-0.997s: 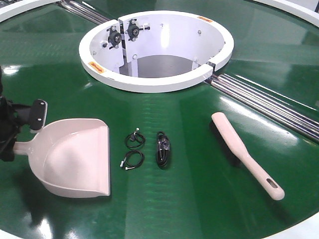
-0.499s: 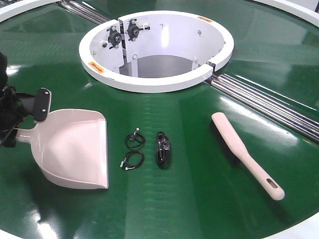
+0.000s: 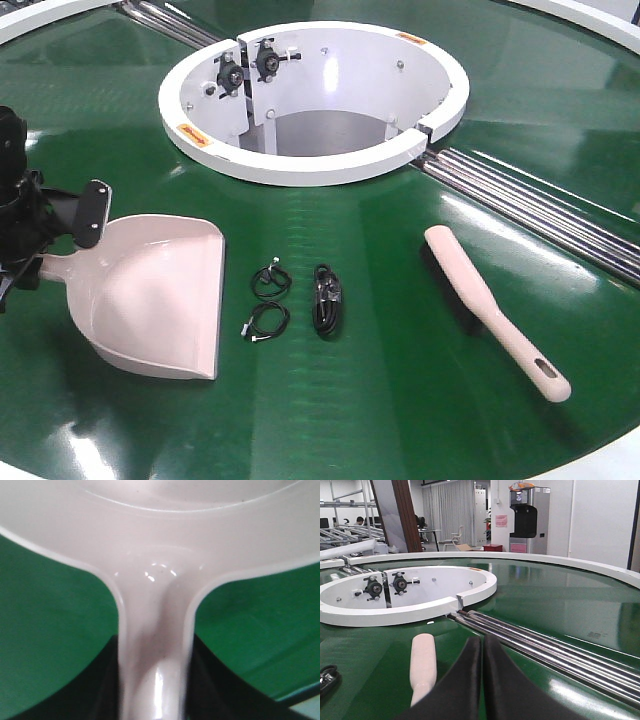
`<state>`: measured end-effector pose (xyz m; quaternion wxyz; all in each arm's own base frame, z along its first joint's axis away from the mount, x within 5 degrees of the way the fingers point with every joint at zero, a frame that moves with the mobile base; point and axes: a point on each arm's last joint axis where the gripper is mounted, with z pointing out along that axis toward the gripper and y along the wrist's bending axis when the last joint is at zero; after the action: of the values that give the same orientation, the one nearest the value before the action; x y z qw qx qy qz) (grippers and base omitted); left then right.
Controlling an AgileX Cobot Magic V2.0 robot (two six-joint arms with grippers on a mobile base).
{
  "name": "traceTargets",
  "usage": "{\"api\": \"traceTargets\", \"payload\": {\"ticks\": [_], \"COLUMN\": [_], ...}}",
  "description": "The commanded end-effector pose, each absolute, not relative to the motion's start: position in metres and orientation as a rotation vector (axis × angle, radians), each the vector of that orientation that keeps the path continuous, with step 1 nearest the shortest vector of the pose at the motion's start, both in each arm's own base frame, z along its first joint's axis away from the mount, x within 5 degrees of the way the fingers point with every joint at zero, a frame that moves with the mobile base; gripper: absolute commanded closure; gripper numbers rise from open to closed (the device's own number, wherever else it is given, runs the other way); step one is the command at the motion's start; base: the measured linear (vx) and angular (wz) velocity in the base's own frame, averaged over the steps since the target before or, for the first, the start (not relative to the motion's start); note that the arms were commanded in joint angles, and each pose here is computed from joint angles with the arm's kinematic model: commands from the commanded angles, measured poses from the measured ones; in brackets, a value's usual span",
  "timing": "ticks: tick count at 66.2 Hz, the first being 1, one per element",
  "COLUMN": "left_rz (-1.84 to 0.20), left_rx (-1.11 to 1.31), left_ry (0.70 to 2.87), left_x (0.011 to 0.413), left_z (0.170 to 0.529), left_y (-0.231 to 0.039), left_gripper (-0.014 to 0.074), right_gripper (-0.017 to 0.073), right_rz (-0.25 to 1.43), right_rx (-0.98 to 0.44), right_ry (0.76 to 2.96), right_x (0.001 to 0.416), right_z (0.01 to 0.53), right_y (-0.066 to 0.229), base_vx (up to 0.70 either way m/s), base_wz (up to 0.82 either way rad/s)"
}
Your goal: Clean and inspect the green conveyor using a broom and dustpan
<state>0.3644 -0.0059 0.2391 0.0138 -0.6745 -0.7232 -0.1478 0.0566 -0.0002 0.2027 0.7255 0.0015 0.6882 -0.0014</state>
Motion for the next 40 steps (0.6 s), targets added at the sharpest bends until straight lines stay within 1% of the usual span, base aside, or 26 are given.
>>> {"api": "traceTargets", "payload": {"ticks": [1,21,32,40], "left_rz": [-0.596,-0.516,-0.413,-0.407], "left_rx": [-2.162,-2.144,-2.218,-2.227], "left_ry": [-2.287,-2.270,-2.205,-2.195], "left_x": [0.367,0.371,0.370,0.369], "left_z": [0.262,0.246,0.240,0.240], "left_y": [-0.009,-0.010,-0.014,-0.014], "left_gripper": [0.0600,0.0596,0.0596,0.0596], "right_gripper": [0.0568,0.0568,0.0568,0.0568], "right_rz": [-0.027,-0.027,-0.027,-0.027], "right_rx": [-0.012,-0.012,-0.012,-0.012], "right_ry": [1.439,1.439,1.438,1.438], "right_x": [0.055,0.055,0.055,0.055], "right_z": [0.209,0.209,0.209,0.209], "right_y": [0.000,0.000,0.000,0.000], "base_vx": [0.00,0.00,0.00,0.00], "base_wz": [0.00,0.00,0.00,0.00]}}
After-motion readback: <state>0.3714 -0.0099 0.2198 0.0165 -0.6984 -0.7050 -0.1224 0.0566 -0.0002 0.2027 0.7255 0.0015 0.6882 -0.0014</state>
